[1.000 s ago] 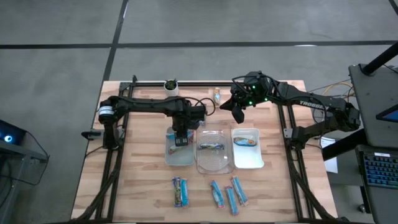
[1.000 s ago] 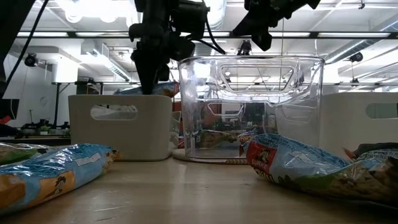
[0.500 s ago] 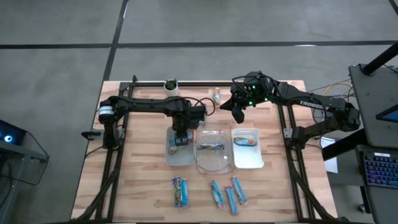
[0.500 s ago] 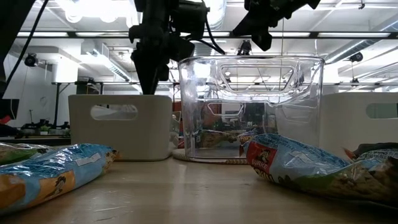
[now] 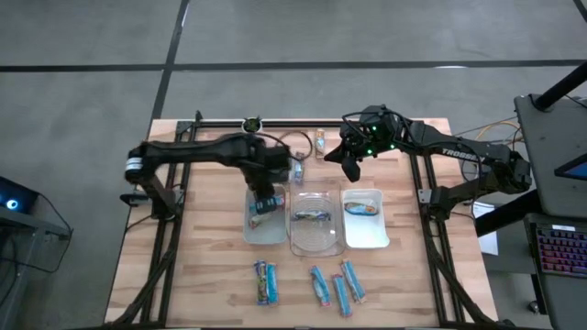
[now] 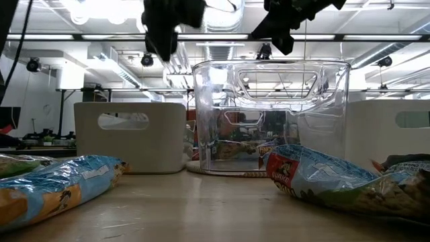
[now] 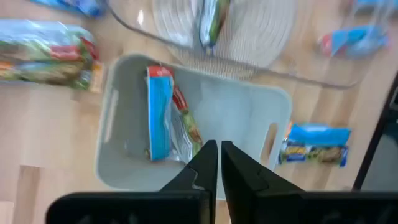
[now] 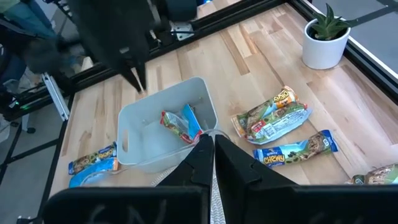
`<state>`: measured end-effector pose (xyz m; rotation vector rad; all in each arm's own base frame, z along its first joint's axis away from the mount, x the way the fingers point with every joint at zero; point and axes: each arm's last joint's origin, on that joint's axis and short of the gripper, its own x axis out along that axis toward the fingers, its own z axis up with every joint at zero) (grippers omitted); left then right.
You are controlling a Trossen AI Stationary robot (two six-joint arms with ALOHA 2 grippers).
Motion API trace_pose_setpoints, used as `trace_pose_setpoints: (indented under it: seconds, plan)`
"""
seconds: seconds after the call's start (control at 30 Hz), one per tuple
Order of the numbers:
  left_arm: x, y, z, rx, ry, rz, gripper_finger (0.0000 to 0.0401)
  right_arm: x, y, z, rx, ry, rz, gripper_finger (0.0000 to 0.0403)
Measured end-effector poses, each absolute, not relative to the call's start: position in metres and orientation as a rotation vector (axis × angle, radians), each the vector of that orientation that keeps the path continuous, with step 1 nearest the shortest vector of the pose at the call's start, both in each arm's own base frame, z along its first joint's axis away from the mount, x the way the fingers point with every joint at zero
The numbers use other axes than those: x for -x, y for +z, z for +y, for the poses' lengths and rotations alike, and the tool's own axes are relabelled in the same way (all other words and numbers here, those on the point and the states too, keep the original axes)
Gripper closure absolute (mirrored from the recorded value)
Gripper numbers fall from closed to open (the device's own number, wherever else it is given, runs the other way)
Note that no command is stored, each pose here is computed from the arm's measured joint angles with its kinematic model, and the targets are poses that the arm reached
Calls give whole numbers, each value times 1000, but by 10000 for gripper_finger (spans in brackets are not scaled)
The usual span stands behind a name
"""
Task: Pick and place Granola Bars by type
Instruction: Put the left blue granola bar into the transparent bin
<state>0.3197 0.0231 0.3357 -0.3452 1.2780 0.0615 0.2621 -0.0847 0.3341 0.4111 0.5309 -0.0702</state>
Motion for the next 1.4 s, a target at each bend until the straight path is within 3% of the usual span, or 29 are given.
trace_pose_setpoints:
  seconds: [0.27, 0.43, 0.83, 1.0, 1.2, 1.4]
  plan:
    - [-285, 392, 11, 286, 87, 818, 401, -262, 334, -85, -408, -69, 531, 394]
    - [-270, 403, -4, 272, 16, 634, 401, -262, 334, -85, -412, -70, 530, 394]
    - [-252, 373, -51, 310, -101, 732, 401, -262, 334, -84, -445, -78, 530, 394]
    - [-245, 357, -80, 273, -241, 805, 401, -262, 334, -84, -456, -77, 530, 394]
    - [-236, 350, -105, 136, -470, 843, 401, -262, 334, -84, -470, -81, 530, 394]
    - [-234, 344, -108, 0, -536, 835, 401, -262, 334, -84, -502, -90, 530, 394]
